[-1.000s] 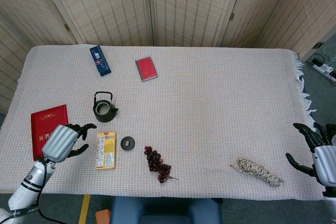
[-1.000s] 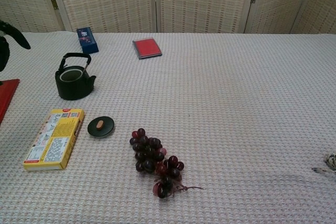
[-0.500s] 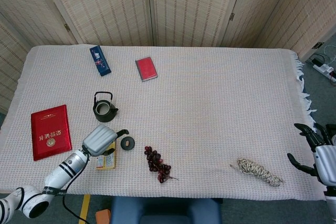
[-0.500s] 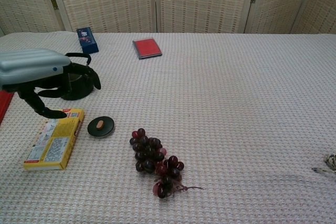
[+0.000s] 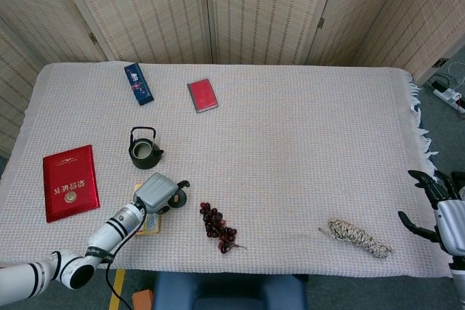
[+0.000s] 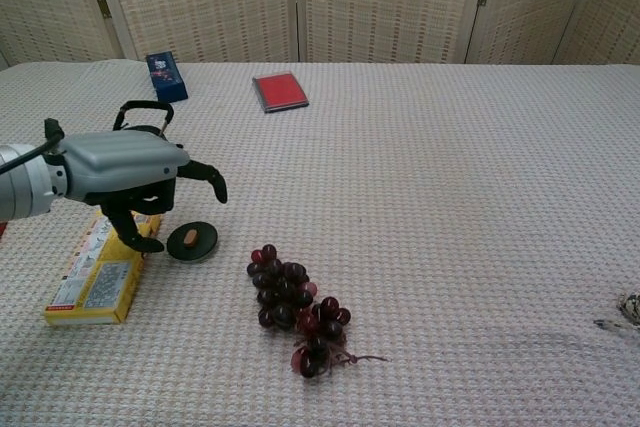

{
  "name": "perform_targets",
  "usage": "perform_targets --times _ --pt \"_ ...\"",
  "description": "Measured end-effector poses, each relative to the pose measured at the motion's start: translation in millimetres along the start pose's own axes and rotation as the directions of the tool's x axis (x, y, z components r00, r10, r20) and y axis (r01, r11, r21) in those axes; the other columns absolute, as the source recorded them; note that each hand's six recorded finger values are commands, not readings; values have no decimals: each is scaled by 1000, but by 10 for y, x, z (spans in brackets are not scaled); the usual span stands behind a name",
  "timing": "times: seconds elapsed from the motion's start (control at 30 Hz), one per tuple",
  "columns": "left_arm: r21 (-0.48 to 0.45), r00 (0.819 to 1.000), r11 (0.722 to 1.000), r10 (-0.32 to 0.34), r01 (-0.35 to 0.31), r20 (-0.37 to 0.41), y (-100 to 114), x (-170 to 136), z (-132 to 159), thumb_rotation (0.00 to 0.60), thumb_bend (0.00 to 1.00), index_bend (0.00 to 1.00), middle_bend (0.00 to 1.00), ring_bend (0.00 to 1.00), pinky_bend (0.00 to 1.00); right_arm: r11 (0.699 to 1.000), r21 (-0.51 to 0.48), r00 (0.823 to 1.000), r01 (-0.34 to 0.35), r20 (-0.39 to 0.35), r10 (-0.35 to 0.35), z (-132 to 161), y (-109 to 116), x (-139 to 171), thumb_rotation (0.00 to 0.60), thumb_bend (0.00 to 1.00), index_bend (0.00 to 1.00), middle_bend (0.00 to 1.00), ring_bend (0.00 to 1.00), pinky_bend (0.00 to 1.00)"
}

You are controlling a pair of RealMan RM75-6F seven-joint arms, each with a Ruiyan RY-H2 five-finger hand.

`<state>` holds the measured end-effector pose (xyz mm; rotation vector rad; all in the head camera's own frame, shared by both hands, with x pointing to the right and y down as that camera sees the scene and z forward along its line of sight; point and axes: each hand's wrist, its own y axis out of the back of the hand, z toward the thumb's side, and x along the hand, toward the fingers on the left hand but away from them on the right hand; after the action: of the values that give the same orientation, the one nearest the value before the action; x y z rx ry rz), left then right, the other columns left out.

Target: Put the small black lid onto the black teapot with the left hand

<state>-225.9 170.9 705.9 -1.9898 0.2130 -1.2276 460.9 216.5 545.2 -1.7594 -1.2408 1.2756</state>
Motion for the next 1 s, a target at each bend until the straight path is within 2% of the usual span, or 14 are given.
perform_targets --times 0.27,0.63,1.0 --pt "-5 1000 1000 -16 16 -17 -105 71 40 600 207 236 951 990 1000 1000 -5 1000 4 7 -4 -31 3 26 600 304 130 201 295 80" --pt "-20 999 1000 -17 16 -48 -193 138 -3 600 208 315 955 995 1000 1000 -8 1000 7 15 -7 -71 5 51 600 304 130 201 296 81" --pt "-33 998 999 -9 7 -59 -201 161 -40 600 211 369 957 998 1000 1000 -12 1000 7 20 -7 -93 -3 70 600 303 130 201 296 81"
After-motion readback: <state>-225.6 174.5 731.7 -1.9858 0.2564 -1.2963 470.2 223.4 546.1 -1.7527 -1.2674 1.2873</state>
